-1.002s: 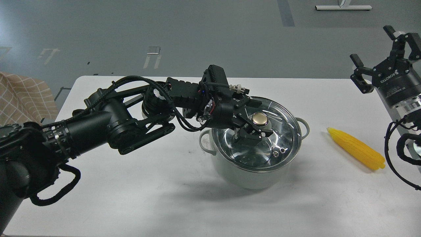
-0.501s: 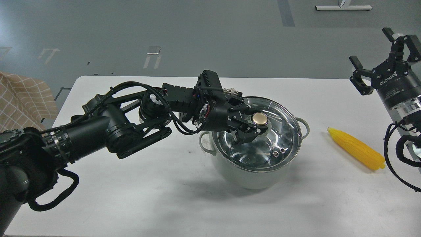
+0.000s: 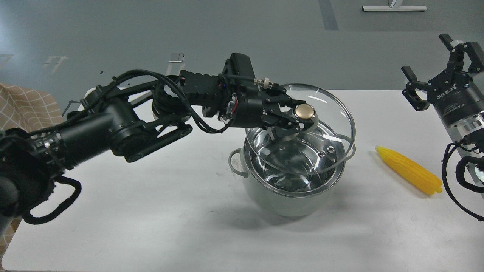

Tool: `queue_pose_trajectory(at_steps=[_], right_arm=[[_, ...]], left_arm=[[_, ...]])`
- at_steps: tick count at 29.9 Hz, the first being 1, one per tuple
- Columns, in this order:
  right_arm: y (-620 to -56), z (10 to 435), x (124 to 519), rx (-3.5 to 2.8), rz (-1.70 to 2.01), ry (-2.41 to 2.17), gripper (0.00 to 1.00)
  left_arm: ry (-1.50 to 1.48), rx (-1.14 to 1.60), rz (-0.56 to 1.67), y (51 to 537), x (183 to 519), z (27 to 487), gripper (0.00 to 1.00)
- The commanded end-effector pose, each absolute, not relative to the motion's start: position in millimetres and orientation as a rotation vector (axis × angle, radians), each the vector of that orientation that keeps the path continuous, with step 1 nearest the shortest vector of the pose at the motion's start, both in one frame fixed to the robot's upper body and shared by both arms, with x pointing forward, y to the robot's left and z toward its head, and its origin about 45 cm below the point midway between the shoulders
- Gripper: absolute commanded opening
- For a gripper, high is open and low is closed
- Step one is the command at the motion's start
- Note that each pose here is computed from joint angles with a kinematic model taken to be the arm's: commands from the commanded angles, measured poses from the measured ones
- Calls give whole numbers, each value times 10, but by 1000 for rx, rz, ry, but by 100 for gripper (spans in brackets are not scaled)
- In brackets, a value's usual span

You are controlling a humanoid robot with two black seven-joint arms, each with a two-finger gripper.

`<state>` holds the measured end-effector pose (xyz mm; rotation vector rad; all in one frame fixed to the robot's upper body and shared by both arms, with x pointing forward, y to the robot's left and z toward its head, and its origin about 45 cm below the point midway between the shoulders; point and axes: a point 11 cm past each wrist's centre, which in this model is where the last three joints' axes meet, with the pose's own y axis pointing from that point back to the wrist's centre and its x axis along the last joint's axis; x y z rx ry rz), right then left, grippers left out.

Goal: Open pot and put corn in
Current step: 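Lift the glass lid off and set it on the table beside the pot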

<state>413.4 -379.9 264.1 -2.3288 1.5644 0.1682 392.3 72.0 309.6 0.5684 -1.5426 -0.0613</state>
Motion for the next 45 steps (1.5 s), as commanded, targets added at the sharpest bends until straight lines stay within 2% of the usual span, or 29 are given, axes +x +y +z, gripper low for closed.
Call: queue_pose_trajectory(at_steps=[1, 5, 7, 9, 11, 17, 23, 28, 31, 37, 45], right_arm=[[-3811, 2659, 4138, -2327, 162, 1566, 100], [-3813, 2653, 4134, -2327, 164, 1567, 100], [-3813, 2653, 4134, -2327, 164, 1567, 100], [-3814, 2646, 4131, -2327, 166, 1568, 100], [-3816, 2640, 4128, -2327, 167, 1569, 100], [-3811, 2636, 4129, -2326, 168, 1570, 100], [-3823, 2614, 4114, -2327, 174, 1574, 100], [-3825, 2600, 4107, -2330, 176, 1576, 100], [-3819, 2597, 4107, -2330, 177, 1575, 100], [-3809, 2578, 4104, -2334, 181, 1575, 100], [-3793, 2554, 4101, -2334, 187, 1574, 100]], left_arm=[[-1559, 604, -6, 1056, 4028, 3416, 0], [-1541, 783, 90, 1943, 4169, 3567, 0], [-1536, 847, 116, 2238, 4178, 3583, 0], [-1508, 925, 180, 2779, 4107, 3442, 0], [-1482, 947, 221, 3062, 4013, 3295, 0], [-1412, 985, 284, 3624, 3619, 2717, 0], [-1300, 995, 356, 3895, 3318, 2241, 0], [-1267, 1075, 433, 4269, 3221, 1997, 0], [-1229, 1069, 468, 4284, 3115, 1767, 0], [-1185, 1066, 505, 4314, 2982, 1585, 1], [-1157, 1042, 521, 4172, 2993, 1378, 3]])
